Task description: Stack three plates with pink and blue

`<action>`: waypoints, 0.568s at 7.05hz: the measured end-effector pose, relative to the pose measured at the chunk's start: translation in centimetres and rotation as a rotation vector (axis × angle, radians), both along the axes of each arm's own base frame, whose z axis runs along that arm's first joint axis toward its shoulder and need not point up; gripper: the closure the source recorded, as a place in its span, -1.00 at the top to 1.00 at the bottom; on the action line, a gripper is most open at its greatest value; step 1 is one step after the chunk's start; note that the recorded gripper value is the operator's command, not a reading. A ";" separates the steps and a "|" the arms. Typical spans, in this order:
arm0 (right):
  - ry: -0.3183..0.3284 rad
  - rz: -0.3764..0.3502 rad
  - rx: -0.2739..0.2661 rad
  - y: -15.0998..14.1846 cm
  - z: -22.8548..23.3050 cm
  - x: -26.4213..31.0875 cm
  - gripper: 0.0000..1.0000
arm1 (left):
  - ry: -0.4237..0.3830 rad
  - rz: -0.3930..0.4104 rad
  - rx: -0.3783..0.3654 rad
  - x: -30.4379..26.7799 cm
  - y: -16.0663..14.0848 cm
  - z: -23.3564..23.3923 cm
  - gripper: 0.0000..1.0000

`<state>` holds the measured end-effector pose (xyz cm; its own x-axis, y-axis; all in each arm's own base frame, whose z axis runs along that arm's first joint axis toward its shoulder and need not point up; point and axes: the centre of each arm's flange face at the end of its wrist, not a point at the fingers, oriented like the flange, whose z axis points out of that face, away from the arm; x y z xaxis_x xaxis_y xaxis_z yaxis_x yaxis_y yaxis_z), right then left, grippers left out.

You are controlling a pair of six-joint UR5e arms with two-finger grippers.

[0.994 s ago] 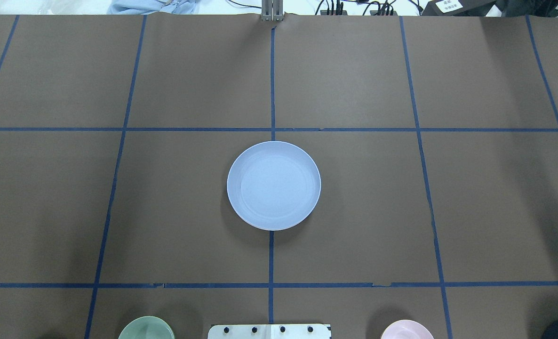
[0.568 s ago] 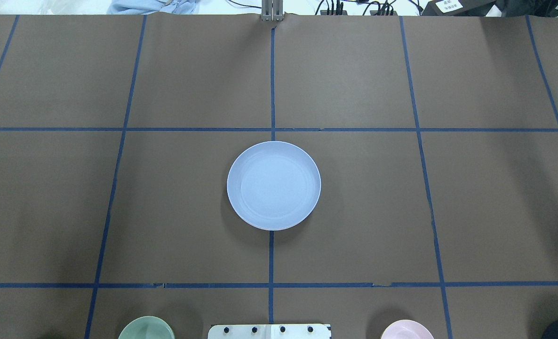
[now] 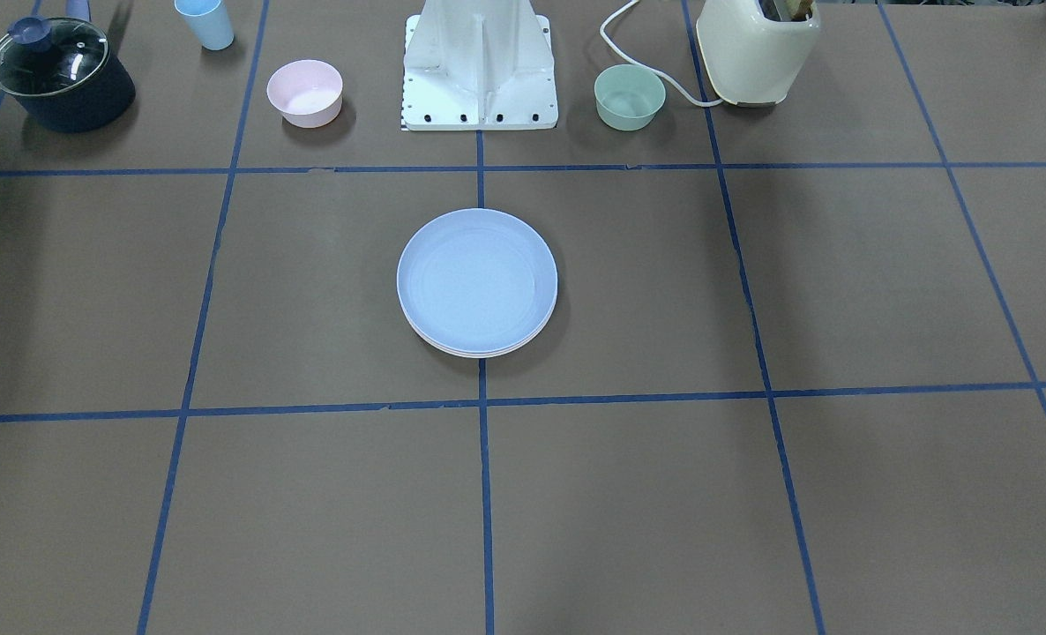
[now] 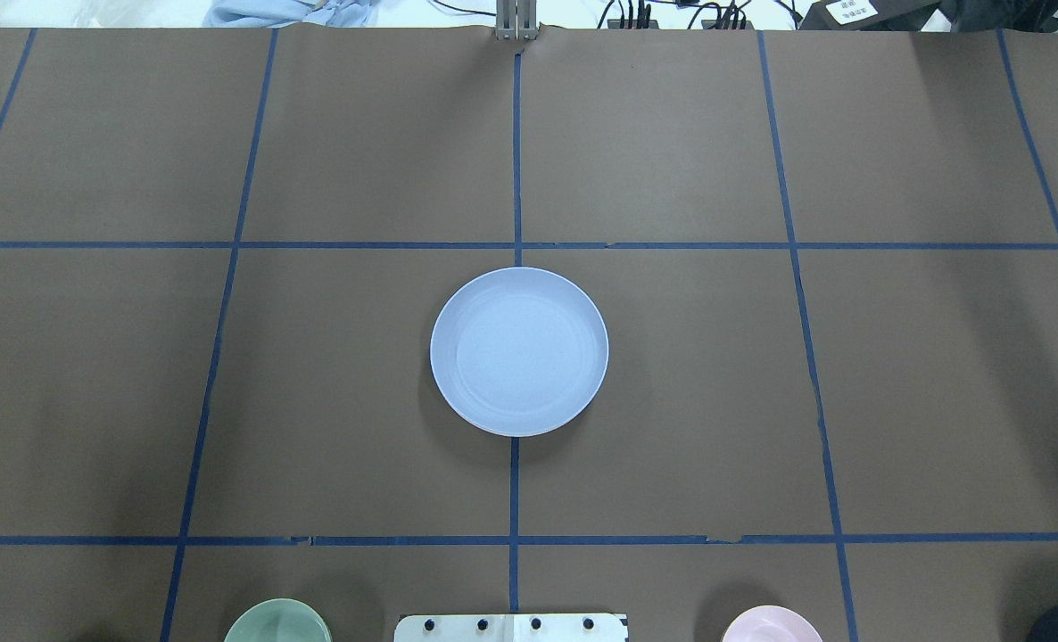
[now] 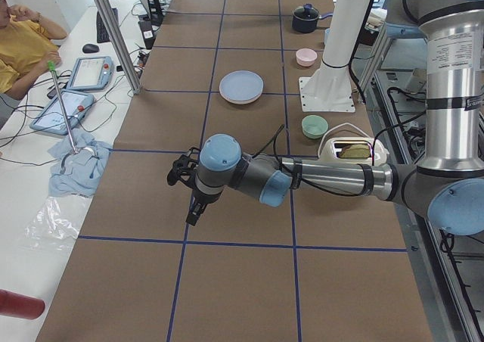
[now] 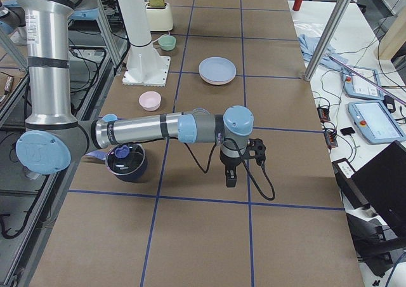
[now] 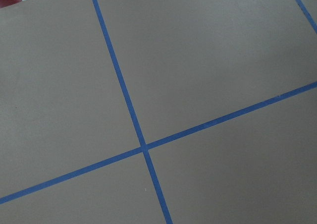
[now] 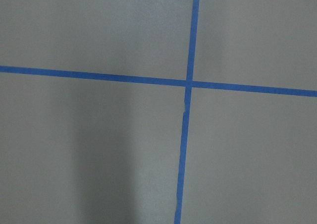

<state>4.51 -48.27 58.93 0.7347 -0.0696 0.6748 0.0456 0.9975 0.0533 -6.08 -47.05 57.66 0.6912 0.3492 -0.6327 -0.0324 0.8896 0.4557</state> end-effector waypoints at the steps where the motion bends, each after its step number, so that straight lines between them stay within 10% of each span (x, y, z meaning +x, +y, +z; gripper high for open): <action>1: 0.000 -0.001 0.004 0.0 -0.1 0.0 1.00 | 0.002 0.000 -0.003 0.0 0.1 0.1 0.98; 4: -0.003 -0.003 0.013 -0.1 -0.4 0.0 1.00 | -0.001 0.002 -0.003 0.0 0.1 0.3 0.98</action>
<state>4.49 -48.34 58.55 0.7324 -0.0810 0.6760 0.0487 0.9966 0.0667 -6.07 -46.94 57.93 0.6910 0.3484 -0.6333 -0.0340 0.8908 0.4530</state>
